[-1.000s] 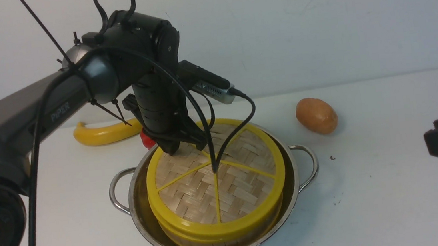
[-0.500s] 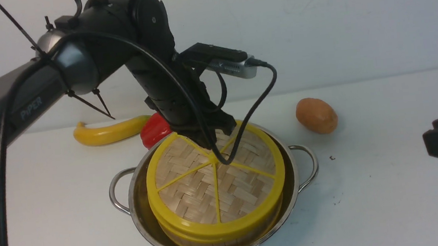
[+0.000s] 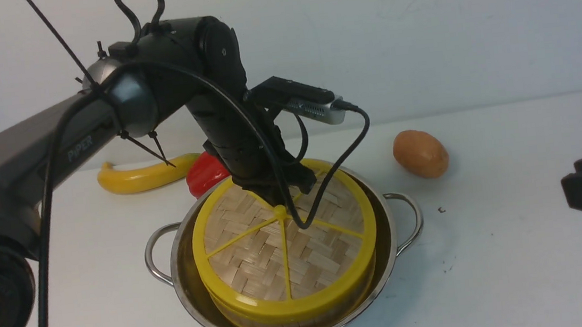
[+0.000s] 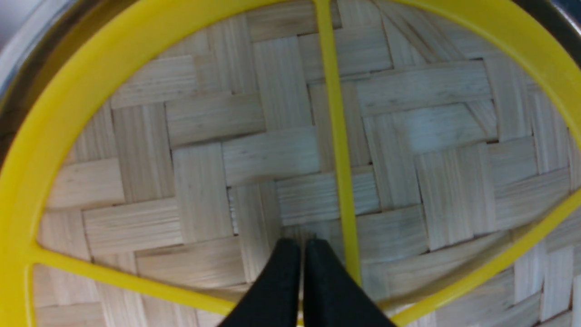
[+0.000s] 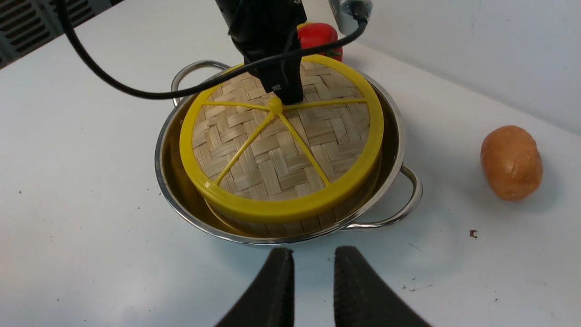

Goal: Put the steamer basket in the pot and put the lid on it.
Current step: Use the left arm to place the steamer lid on the steamer

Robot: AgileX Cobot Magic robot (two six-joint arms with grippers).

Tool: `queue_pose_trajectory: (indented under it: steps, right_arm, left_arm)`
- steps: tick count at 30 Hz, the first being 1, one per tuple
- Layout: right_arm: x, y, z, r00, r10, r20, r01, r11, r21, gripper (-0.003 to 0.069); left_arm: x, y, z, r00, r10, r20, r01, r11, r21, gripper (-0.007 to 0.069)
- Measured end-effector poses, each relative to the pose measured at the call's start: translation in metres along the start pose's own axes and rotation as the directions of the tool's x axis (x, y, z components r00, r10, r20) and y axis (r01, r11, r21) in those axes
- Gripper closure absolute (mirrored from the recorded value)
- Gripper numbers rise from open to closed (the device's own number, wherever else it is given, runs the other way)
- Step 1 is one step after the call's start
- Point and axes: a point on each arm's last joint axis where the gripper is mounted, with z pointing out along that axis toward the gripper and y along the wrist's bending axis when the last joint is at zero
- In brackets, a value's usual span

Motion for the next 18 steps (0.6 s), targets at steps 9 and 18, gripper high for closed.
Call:
queue_pose_trajectory:
  steps: [9,18]
  right_arm:
    - [0.0,0.0,0.0,1.0,-0.001,0.0,0.001,1.0,0.0,0.0539]
    - [0.0,0.0,0.0,1.0,-0.001,0.0,0.001,1.0,0.0,0.0539]
  left_arm:
    - [-0.0017,0.0036,-0.0007,1.0,0.009,0.016,-0.008,0.999,-0.04,0.0608]
    - [-0.0013,0.0079,-0.0006,1.0,0.012,0.016,-0.011,0.998,-0.064,0.0608]
